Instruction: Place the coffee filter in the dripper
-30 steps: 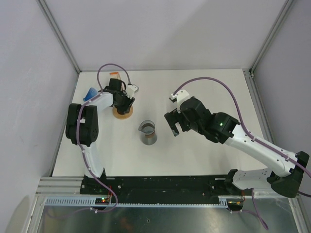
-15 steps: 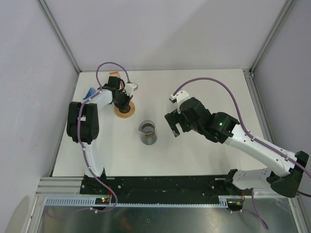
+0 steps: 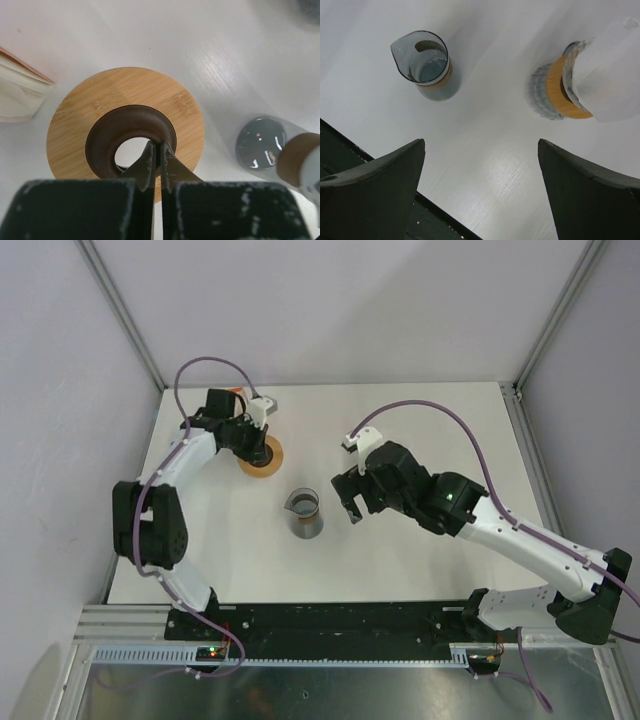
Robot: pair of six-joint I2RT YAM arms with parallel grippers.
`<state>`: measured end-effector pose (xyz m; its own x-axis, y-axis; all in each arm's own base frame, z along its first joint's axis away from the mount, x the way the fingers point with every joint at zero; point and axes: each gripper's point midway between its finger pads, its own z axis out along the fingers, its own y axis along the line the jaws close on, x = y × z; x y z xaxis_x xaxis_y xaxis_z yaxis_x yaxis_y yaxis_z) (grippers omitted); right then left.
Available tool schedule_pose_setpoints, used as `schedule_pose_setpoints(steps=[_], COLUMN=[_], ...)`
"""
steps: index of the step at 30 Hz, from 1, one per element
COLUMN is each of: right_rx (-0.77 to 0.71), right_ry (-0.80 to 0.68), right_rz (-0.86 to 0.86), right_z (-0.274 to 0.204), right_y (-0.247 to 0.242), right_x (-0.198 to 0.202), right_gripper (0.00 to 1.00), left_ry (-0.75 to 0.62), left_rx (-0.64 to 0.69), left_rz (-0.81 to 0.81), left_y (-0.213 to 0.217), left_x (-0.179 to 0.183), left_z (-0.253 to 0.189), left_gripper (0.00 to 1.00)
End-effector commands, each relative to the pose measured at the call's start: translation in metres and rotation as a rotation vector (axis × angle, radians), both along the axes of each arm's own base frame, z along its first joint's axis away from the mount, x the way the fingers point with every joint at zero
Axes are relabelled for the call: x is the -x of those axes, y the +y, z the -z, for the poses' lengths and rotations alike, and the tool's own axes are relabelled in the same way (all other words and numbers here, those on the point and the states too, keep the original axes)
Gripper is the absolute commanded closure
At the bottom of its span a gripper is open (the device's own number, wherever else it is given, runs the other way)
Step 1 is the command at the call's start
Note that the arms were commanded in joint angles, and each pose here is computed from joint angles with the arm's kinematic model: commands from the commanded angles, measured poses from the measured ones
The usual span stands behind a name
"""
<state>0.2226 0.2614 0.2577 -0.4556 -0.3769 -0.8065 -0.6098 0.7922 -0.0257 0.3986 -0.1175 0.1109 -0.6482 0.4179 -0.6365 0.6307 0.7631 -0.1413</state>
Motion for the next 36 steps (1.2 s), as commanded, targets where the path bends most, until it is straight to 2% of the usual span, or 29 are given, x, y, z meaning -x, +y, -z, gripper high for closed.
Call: schedule_pose_setpoints(steps=[1,10,17,21,23,28,30,32,34,36], right_rx=[-0.14,-0.55,-0.784,-0.867,-0.887,-0.896,-0.898,-0.889,-0.869,-0.83], right_ry=[-0.04,-0.108,-0.099,-0.069,-0.054,-0.02,-0.011,-0.014,-0.03,-0.057], right_rz=[-0.028,-0.157,-0.193,-0.225,-0.243,-0.288,-0.308,-0.313,-0.303,-0.287], right_z=[-0.029,-0.099,-0.125,-0.129,-0.128,-0.121,-0.12,-0.119,-0.118,-0.117], right_y=[0.028,0.102,0.14,0.152,0.156,0.163,0.165,0.164,0.16,0.154], right_x=[-0.006,-0.016,-0.038,-0.048,-0.049,-0.05,-0.049,-0.049,-0.05,-0.051], right_gripper=[0.01,0.01,0.01,0.09,0.17,0.46,0.65,0.88,0.97,0.99], left_ry=[-0.134,-0.315,-0.364,-0.382,-0.39,-0.397,-0.393,-0.393,-0.392,-0.396], left_rx=[0.096,0.332,0.45,0.487,0.495,0.522,0.531,0.535,0.531,0.52], left_rz=[-0.003,0.088,0.161,0.192,0.201,0.23,0.238,0.242,0.236,0.214], left_y=[-0.01,-0.04,-0.052,-0.056,-0.057,-0.06,-0.061,-0.062,-0.061,-0.059], left_x=[0.008,0.068,0.116,0.132,0.137,0.146,0.147,0.148,0.148,0.145], left_z=[-0.066,-0.181,-0.224,-0.238,-0.242,-0.252,-0.254,-0.255,-0.254,-0.252], left_gripper=[1.0,1.0,1.0,1.0,1.0,1.0,1.0,1.0,1.0,0.99])
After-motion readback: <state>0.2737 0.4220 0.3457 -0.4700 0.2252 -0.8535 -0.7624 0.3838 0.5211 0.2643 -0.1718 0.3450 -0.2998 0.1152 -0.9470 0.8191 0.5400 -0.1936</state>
